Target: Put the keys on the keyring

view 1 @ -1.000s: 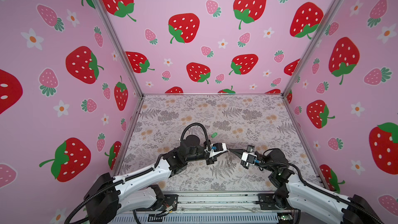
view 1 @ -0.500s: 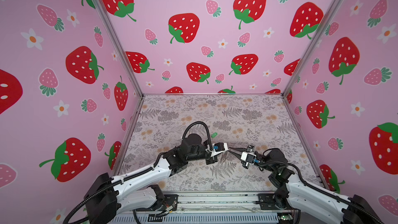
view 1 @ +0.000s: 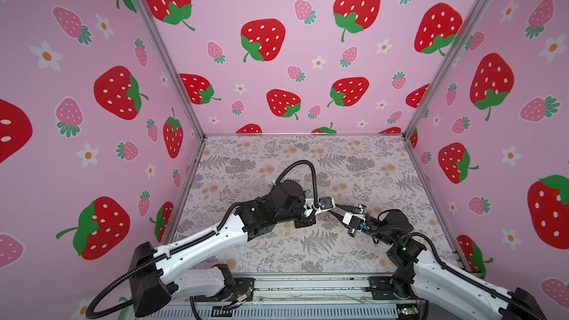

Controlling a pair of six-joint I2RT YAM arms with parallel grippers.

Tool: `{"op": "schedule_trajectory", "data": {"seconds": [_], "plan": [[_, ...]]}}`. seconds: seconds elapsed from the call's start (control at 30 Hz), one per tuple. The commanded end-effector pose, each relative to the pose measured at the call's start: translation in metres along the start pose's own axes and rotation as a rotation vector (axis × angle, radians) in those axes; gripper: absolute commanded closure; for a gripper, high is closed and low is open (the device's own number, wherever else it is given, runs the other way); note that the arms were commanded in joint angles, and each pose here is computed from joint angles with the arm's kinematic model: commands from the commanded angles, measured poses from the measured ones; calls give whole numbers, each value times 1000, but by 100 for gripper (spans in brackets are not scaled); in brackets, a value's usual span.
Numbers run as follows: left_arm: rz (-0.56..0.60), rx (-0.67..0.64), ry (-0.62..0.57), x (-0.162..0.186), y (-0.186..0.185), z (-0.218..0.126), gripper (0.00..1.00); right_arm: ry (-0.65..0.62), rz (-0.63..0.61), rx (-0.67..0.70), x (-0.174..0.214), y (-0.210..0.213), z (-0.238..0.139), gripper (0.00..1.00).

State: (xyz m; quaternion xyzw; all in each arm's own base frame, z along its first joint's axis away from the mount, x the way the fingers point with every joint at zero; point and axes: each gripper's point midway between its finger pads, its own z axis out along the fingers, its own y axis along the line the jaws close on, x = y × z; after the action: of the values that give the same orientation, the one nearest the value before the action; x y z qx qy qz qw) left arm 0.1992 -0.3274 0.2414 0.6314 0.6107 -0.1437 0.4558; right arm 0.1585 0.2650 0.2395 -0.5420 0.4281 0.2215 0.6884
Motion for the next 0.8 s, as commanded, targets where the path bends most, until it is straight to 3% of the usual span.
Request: {"op": "schedule_trajectory", "data": {"seconds": [0.0,0.3,0.77], "plan": [[41,-20,77,2,5,-6,100,-48,-38,-3,-18,-6,4,74],[51,-50,90,-7,10,-3,100,-74,-10,-48,-22,5,9,76],[64,-47,78,-12,6,-3,100,-60,87,32,-21,-12,14,85]]}}
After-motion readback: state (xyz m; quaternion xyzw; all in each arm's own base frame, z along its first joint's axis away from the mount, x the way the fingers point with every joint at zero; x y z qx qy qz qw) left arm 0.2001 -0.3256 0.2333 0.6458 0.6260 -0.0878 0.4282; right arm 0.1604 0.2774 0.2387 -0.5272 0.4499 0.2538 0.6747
